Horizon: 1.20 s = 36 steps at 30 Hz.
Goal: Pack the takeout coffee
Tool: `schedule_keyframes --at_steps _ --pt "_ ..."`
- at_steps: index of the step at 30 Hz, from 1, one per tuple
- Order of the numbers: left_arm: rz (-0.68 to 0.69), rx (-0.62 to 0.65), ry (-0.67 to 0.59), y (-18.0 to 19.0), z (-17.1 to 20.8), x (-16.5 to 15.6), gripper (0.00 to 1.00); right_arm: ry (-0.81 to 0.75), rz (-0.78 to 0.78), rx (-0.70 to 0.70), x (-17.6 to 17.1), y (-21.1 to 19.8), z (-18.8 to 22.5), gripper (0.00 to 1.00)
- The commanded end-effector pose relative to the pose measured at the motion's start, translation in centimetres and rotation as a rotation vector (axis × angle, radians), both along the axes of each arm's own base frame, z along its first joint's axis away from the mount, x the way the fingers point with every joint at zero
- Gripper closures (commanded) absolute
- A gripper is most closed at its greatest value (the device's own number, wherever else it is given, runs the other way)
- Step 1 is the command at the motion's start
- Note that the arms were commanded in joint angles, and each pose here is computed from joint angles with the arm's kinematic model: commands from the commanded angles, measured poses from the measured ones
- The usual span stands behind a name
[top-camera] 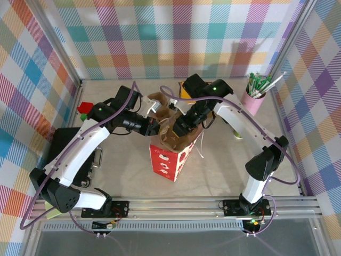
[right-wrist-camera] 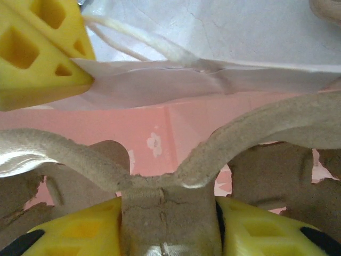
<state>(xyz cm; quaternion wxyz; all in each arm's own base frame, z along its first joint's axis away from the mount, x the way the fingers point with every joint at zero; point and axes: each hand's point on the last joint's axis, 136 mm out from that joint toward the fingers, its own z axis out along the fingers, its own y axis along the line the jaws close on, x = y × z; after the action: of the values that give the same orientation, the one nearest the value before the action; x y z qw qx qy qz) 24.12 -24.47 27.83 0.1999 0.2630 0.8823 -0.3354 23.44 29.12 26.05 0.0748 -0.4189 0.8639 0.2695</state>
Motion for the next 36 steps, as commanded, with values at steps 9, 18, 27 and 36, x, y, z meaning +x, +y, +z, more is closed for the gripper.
schedule_keyframes --at_steps 9,18,27,36 --pt "-0.031 -0.028 0.000 -0.5 -0.2 -0.5 1.00 -0.007 -0.061 -0.058 0.3 -0.6 -2.1 0.56" --pt "-0.032 -0.031 -0.003 -0.6 -0.3 -0.4 1.00 0.009 -0.073 -0.105 0.2 -0.7 -3.6 0.56" --pt "0.058 0.022 -0.042 0.6 -0.7 0.8 1.00 -0.078 -0.024 -0.144 -0.2 -1.0 -4.3 0.56" --pt "0.176 0.059 -0.060 1.9 -1.4 1.9 1.00 -0.152 0.006 -0.191 -0.7 -1.1 -6.2 0.56"
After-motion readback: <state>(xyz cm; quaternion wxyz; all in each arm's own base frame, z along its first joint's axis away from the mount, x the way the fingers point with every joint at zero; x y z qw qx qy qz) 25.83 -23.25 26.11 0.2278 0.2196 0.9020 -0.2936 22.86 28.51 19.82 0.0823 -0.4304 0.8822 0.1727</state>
